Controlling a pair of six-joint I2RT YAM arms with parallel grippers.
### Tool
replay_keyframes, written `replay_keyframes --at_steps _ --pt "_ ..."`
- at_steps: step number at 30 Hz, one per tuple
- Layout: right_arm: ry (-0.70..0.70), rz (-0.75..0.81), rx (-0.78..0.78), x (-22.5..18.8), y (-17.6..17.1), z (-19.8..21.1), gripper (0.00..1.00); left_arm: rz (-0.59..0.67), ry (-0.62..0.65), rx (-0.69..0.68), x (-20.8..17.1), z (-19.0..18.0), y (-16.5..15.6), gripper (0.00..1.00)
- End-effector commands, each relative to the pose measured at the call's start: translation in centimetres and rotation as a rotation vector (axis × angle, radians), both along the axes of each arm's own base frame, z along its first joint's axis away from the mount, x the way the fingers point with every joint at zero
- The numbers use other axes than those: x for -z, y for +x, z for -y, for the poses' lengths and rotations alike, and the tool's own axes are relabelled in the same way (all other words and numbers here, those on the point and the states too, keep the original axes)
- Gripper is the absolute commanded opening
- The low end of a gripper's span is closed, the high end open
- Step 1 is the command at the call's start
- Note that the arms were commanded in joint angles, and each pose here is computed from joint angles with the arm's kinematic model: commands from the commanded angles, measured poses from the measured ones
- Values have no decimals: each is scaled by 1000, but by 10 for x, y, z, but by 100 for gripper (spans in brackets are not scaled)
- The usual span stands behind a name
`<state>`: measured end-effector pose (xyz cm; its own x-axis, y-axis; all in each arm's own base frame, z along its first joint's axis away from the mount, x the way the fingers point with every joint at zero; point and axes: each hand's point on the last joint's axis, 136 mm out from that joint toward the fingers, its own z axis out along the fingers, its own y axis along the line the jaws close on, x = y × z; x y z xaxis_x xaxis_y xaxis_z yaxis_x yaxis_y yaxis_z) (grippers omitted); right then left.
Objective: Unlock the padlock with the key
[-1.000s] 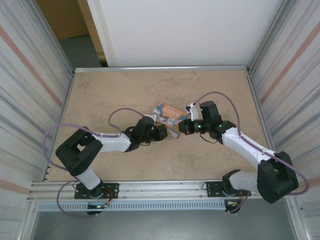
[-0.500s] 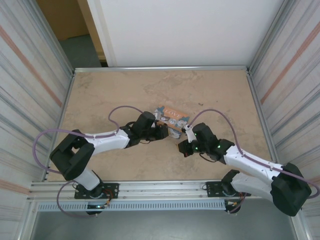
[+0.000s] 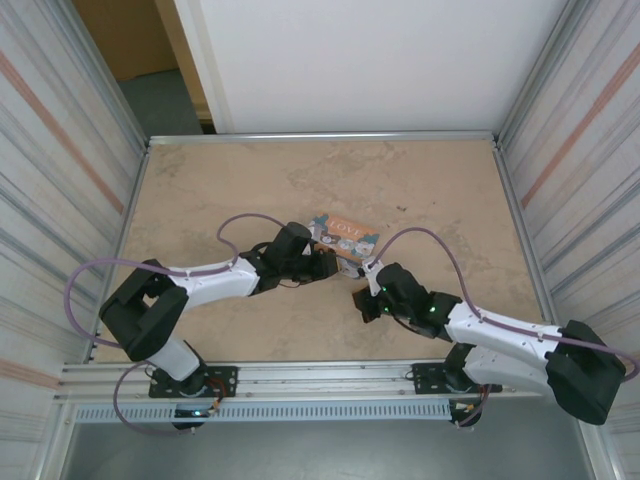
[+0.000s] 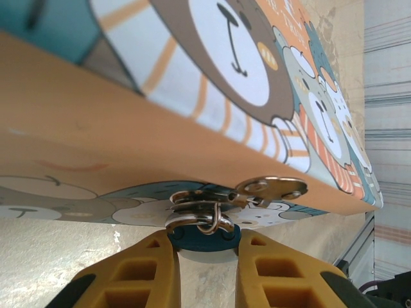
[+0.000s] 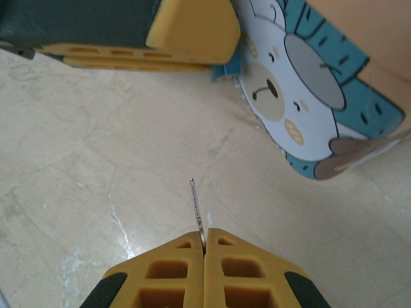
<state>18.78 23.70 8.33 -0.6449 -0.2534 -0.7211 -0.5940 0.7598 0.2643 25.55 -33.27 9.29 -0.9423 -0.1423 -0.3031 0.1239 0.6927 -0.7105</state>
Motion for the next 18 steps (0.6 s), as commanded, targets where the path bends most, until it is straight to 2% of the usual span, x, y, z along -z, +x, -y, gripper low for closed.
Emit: replay_keyframes --at_steps 1,18 --pt "-23 86 26 -4 10 0 0 39 -80 8 -34 11 4 16" --pt "-35 139 51 -1 22 -11 0 38 -94 10 -40 14 4 16"
